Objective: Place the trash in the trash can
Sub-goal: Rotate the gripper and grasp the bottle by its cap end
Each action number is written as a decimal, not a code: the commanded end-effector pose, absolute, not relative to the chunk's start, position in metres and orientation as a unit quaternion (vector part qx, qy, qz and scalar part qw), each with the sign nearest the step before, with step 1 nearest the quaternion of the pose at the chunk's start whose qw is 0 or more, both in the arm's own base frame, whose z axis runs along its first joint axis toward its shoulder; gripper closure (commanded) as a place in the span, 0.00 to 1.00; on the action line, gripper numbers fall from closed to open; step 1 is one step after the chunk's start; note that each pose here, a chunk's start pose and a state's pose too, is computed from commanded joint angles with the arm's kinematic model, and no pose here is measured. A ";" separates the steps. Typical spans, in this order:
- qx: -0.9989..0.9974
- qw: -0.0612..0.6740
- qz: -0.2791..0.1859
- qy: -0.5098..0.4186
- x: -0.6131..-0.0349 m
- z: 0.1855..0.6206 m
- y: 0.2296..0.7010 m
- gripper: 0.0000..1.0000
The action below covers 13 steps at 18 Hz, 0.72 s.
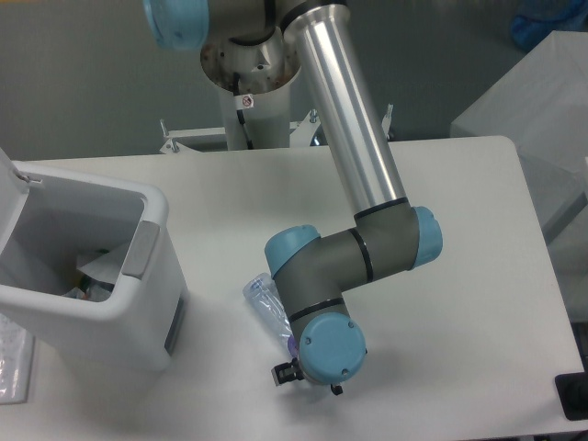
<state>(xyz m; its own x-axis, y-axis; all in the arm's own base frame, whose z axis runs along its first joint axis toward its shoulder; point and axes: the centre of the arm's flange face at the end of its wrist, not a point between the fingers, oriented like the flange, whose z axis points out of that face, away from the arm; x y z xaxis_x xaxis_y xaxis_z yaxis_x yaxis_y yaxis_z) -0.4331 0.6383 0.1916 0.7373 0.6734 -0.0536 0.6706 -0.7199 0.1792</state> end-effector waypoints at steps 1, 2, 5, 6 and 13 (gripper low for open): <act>0.927 0.094 0.008 0.362 -0.433 0.191 0.638 0.26; 0.927 0.094 0.008 0.362 -0.433 0.191 0.638 0.34; 0.929 0.092 0.007 0.360 -0.429 0.194 0.641 0.44; 0.929 0.090 0.006 0.360 -0.429 0.196 0.641 0.45; 0.934 0.056 -0.002 0.353 -0.426 0.243 0.641 0.53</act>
